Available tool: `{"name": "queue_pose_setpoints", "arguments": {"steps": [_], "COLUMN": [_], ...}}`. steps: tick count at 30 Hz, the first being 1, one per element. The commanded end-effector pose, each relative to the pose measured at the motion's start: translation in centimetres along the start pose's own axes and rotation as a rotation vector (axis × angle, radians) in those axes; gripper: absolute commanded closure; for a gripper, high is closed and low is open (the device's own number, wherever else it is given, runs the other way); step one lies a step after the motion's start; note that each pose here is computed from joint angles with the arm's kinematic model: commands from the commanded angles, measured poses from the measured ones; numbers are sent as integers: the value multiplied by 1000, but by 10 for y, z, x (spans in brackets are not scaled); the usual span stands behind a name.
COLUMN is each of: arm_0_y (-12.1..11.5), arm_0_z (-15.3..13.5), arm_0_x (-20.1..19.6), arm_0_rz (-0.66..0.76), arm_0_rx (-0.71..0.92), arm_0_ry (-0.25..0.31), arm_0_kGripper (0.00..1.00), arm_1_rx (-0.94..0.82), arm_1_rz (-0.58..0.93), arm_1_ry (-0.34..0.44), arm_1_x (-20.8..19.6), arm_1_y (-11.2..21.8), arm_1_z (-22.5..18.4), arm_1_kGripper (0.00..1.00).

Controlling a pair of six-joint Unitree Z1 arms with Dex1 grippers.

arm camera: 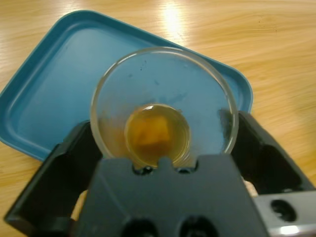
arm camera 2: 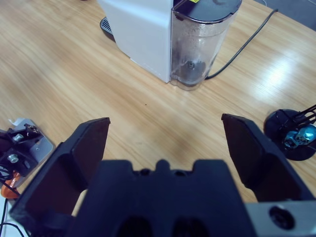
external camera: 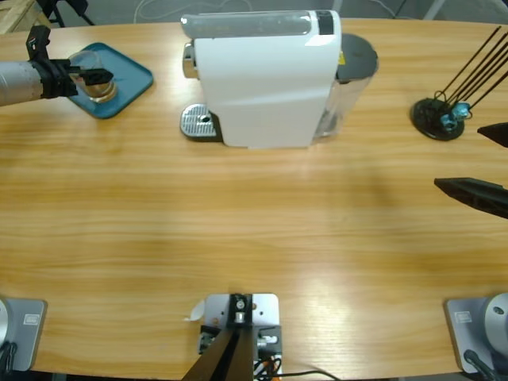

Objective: Pour coffee

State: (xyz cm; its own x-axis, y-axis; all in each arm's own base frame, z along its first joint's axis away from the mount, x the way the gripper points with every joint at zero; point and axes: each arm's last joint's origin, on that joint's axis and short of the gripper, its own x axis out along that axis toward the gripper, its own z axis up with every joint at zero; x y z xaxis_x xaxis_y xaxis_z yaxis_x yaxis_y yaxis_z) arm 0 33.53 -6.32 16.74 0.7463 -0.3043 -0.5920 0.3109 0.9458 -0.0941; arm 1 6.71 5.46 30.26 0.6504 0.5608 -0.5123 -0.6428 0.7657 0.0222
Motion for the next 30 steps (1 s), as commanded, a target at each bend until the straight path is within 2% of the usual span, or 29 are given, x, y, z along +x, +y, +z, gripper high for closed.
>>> {"name": "queue_pose_setpoints", "arguments": {"steps": [1, 6, 11, 15, 17, 21, 23, 27, 30], "arm_0_y": [0, -8, -41, -81, -91, -88, -94, -104, -107], "arm_0_z": [-5, 18, 27, 2, -18, -61, -63, -65, -68], "arm_0_x": [-7, -65, -137, -195, -218, -239, -242, -230, -226], "arm_0_rz": [10, 56, -8, -161, -229, -289, -344, -430, -456], "arm_0_rx": [-19, -8, 49, 147, 190, 202, 228, 251, 256], "arm_0_ry": [24, -46, -84, -60, -52, -57, -60, 16, 45], "arm_0_kGripper": [0, 0, 0, 23, 27, 23, 43, 59, 59], "arm_1_rx": [8, 11, 16, 18, 15, 5, 4, 1, 2], "arm_1_rz": [16, 17, 17, 31, 39, 54, 55, 61, 61], "arm_1_ry": [48, 54, 54, 69, 83, 88, 96, 102, 104], "arm_1_x": [9, 10, 11, 14, 18, 21, 23, 26, 27], "arm_1_y": [1, 1, 1, 1, 2, 4, 4, 5, 5], "arm_1_z": [-9, -10, -10, -10, -9, -10, -10, -10, -11], "arm_1_kGripper": [0, 0, 0, 0, 0, 0, 0, 0, 0]}}
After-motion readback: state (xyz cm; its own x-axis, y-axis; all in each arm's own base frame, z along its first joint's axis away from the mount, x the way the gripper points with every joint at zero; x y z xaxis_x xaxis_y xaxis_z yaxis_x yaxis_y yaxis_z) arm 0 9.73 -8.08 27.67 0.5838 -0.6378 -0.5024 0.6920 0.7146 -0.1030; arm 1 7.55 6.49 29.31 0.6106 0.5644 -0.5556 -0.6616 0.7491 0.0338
